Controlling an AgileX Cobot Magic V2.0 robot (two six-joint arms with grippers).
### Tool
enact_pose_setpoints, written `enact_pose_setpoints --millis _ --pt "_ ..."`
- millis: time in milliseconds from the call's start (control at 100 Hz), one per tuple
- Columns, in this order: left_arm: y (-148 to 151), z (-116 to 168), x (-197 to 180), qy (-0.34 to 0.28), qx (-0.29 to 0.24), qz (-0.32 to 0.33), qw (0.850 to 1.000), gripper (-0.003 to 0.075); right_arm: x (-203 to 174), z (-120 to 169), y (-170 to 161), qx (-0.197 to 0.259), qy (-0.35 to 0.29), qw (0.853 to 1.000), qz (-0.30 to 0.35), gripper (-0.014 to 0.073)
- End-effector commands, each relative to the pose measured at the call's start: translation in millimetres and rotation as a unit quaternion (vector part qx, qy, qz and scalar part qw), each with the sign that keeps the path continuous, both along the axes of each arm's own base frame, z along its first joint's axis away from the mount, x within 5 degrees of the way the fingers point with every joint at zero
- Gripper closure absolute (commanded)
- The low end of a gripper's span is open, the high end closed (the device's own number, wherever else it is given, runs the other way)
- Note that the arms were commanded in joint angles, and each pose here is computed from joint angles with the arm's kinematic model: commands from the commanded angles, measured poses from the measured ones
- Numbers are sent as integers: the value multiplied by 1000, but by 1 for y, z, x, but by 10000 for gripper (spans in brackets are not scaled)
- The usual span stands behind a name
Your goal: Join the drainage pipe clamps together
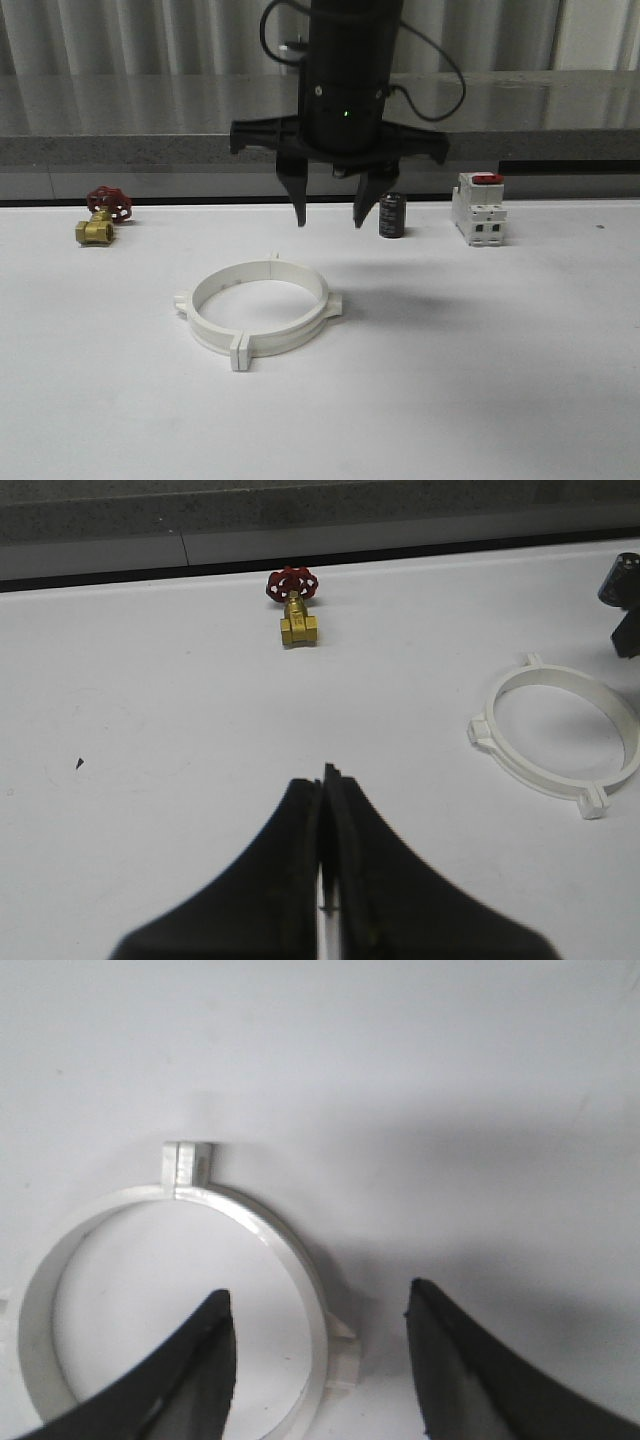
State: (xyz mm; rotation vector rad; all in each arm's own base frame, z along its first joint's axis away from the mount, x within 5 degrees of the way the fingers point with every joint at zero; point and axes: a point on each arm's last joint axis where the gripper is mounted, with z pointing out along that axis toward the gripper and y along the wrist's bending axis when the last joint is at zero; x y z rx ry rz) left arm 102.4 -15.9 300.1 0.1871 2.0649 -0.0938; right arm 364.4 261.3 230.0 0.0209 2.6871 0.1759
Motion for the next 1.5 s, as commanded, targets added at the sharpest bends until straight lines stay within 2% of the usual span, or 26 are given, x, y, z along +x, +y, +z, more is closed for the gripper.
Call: enact_pose_setpoints --millis 0,200,340,570,670,810,1100,1280,1390,1490 --pt "0 15 3 -47 -13 4 999 741 -6 61 -12 9 -81 997 17 189" --pt "0 15 3 -47 -13 4 999 741 -23 111 -39 -42 -140 989 28 190" --pt "0 15 3 -47 -13 4 999 741 -34 136 -74 -71 -172 982 19 190" --pt "0 15 3 -47 -13 4 999 741 -61 149 -165 -93 -188 977 -46 192" --pt "0 15 3 -47 -13 4 999 741 -85 155 -205 -97 -206 970 -80 192" --pt "0 15 3 -47 -13 4 999 741 -125 154 -240 -99 -218 965 -106 192" --pt "0 15 3 -47 -13 4 999 741 -213 132 -252 -49 -234 968 -78 192" --pt "0 15 3 -47 -13 4 999 741 -253 126 -257 -34 -271 960 -66 200" --pt "0 15 3 -47 -13 4 999 741 -268 126 -259 -30 -294 953 -68 296" --pt "0 15 3 -47 -13 4 999 741 -273 128 -261 -27 -302 950 -69 481"
